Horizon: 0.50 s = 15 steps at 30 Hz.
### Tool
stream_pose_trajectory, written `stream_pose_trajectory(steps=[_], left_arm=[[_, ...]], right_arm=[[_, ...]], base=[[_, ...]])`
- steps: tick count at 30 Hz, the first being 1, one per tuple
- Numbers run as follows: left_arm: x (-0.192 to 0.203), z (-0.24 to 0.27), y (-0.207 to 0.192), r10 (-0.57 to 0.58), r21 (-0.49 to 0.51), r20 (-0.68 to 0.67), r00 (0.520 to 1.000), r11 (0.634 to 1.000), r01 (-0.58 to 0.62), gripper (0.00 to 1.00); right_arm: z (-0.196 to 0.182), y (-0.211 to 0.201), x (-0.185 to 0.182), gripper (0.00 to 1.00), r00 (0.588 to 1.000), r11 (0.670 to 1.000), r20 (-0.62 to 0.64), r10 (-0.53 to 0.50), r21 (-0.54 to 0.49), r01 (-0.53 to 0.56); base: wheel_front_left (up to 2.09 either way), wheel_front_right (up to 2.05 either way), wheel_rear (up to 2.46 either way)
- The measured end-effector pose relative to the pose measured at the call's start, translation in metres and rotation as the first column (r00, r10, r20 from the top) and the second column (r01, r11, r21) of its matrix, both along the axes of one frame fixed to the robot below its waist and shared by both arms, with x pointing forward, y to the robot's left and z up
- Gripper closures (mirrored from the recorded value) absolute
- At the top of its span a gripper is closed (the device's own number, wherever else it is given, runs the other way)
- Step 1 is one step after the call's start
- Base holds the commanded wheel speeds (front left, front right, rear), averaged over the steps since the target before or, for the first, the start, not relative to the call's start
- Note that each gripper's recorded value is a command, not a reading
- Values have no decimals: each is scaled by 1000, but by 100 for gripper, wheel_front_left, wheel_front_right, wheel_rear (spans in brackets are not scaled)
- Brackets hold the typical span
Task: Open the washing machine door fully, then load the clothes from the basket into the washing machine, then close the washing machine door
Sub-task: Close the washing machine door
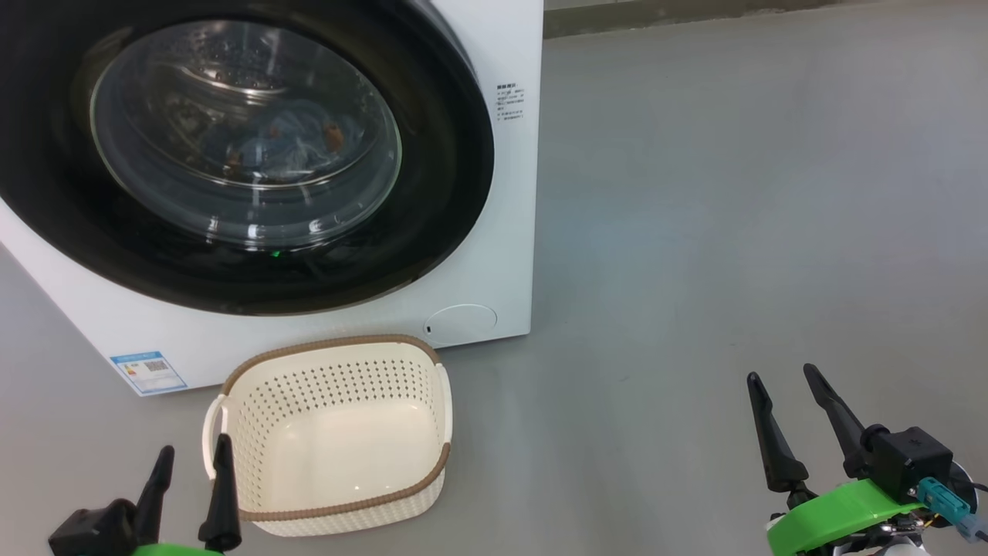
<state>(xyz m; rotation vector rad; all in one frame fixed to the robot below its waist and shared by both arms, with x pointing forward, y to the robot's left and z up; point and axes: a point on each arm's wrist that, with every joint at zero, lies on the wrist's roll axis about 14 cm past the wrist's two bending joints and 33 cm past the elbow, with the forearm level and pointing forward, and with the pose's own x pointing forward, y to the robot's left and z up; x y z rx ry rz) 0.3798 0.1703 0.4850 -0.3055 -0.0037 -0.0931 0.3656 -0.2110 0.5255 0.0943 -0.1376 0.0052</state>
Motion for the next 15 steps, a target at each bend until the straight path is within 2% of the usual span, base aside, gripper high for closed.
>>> stream_pose_trajectory(steps=[15], left_arm=[[-8,1,13,40,33,6,999,999,-40,0]], right_arm=[[-1,4,1,0,1000,1000,-4,11,-4,-11]], base=[[0,0,0]])
